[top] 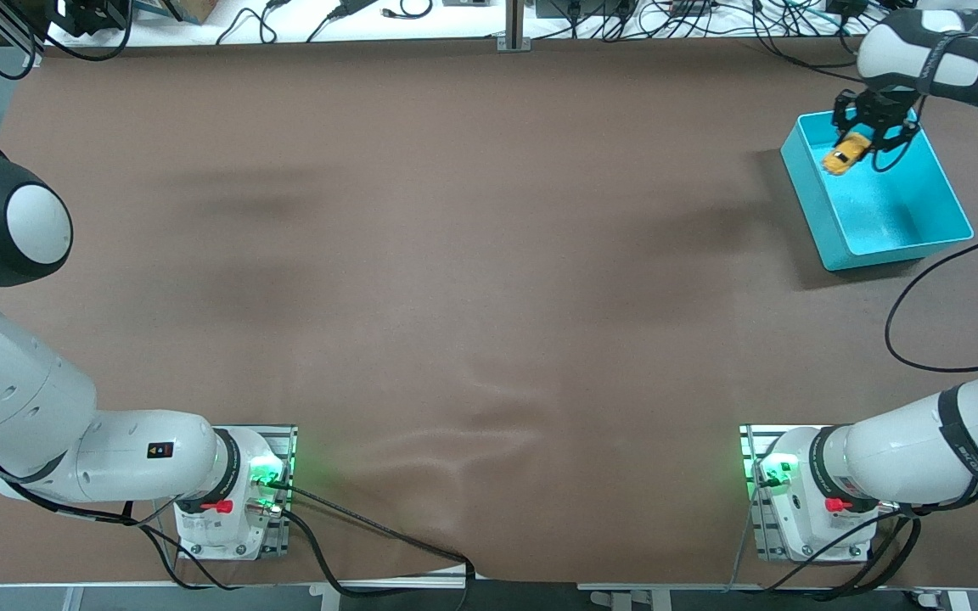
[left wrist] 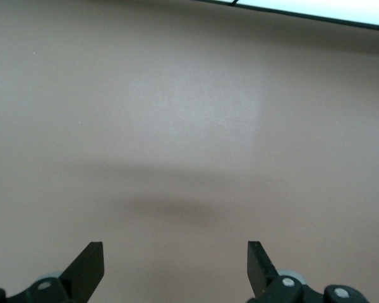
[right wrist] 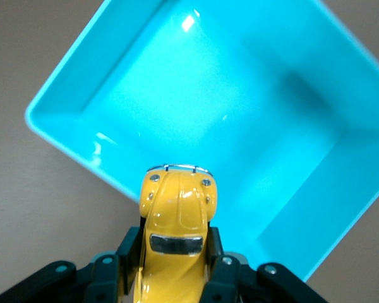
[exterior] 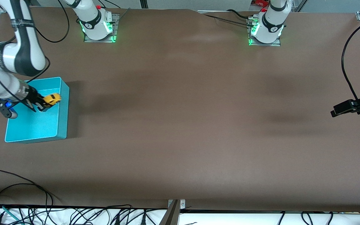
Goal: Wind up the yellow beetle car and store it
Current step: 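Lift the car with the right gripper and lower it into the cyan bin, then open the right gripper to release the car inside the bin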
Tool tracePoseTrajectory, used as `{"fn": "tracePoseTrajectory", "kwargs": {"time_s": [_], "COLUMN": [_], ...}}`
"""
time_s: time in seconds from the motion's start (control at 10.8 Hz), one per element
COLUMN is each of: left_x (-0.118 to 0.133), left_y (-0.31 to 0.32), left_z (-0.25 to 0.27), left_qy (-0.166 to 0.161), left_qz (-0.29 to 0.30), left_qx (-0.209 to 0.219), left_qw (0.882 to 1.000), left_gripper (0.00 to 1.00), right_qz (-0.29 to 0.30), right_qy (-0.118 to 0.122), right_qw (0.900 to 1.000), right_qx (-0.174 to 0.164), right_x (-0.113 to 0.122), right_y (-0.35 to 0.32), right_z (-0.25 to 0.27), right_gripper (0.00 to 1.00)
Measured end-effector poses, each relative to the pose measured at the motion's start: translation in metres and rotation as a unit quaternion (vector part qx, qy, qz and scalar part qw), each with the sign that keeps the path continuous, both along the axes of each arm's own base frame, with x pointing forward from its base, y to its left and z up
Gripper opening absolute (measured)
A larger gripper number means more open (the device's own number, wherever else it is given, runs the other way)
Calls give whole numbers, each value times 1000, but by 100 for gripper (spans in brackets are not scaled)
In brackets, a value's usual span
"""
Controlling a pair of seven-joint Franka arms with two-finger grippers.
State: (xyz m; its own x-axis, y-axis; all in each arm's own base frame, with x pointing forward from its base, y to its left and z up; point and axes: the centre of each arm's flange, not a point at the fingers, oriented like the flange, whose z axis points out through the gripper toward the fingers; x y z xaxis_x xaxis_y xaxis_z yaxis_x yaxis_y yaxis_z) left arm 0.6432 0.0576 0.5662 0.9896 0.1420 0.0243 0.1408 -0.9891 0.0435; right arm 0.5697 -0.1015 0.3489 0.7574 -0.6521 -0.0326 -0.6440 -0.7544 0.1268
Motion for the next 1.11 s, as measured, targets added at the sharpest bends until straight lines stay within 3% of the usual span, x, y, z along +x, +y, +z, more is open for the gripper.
{"fn": "tracePoseTrajectory", "kwargs": {"time_s": [0.19, 0.46, 0.74, 1.02, 1.11], "left_x": [-4, -5, -4, -5, -5], "left_y": [5, 7, 3, 4, 4], "left_z": [10, 4, 0, -2, -3], "left_qy": [-7, -2, 3, 4, 5], "left_qz": [4, 6, 3, 3, 3], "left_qx": [1, 0, 0, 0, 0], "left_qw": [1000, 1000, 1000, 1000, 1000], "left_gripper": [100, 100, 100, 100, 100], "right_qz": [80, 181, 237, 293, 300], "right_qy": [23, 48, 78, 90, 91], "right_qw": [997, 982, 968, 951, 949], "right_qx": [6, 14, 22, 26, 26], "right_x": [-2, -2, -4, -6, -6], "right_y": [-38, -75, -77, -77, -78], "right_z": [-19, -68, -118, -154, -158], "right_gripper": [46, 46, 46, 46, 55]}}
